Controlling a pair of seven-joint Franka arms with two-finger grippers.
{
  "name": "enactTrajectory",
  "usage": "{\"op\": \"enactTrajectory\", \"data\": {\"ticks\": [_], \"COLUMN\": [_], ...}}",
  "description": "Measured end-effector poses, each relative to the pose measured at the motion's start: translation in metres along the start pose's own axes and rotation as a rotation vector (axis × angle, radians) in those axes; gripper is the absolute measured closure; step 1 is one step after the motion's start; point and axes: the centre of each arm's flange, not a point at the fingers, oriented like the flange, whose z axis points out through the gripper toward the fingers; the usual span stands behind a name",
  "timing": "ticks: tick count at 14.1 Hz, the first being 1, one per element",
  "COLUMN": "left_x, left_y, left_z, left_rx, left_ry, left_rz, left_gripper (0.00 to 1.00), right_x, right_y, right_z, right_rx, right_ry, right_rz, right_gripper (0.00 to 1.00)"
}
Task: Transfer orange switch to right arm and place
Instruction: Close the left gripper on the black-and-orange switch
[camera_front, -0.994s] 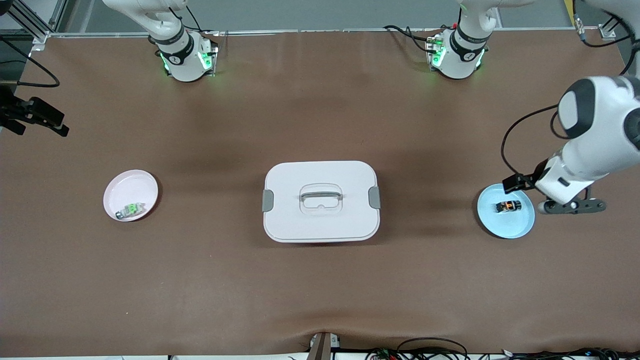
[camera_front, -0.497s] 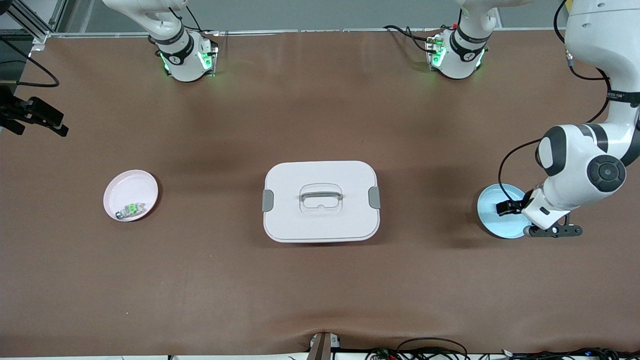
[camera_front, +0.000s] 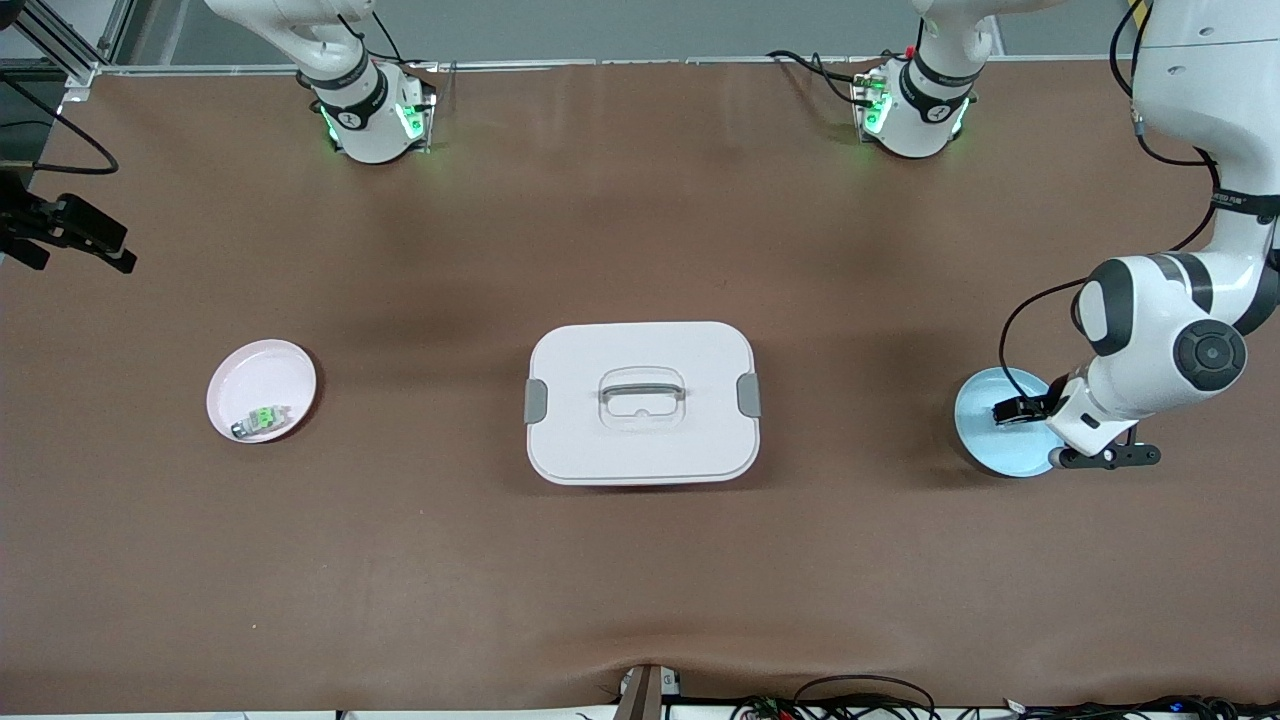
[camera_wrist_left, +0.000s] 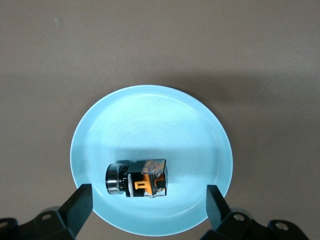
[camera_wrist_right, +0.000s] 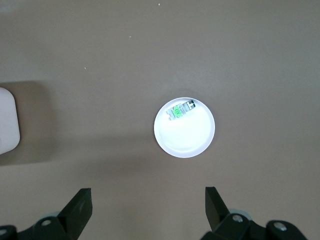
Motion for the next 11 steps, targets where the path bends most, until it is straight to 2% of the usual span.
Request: {"op": "enactTrajectory", "data": {"ticks": [6,11], "left_x": [-0.005,-0.005], "left_y": [-0.005,-0.013], "left_z": [0.052,0.056], "left_rx": [0.001,0.001], "left_ry": [-0.001,-0.004], "left_rz": [0.001,-0.012], "left_gripper": [0.0,0.0], "right_x": [0.0,0.0], "right_y": [0.0,0.0], "right_z": [0.0,0.0], "right_rx": [0.0,0.0], "right_ry": [0.0,0.0], "right_rz": [0.0,0.0], "right_gripper": [0.0,0.0]}}
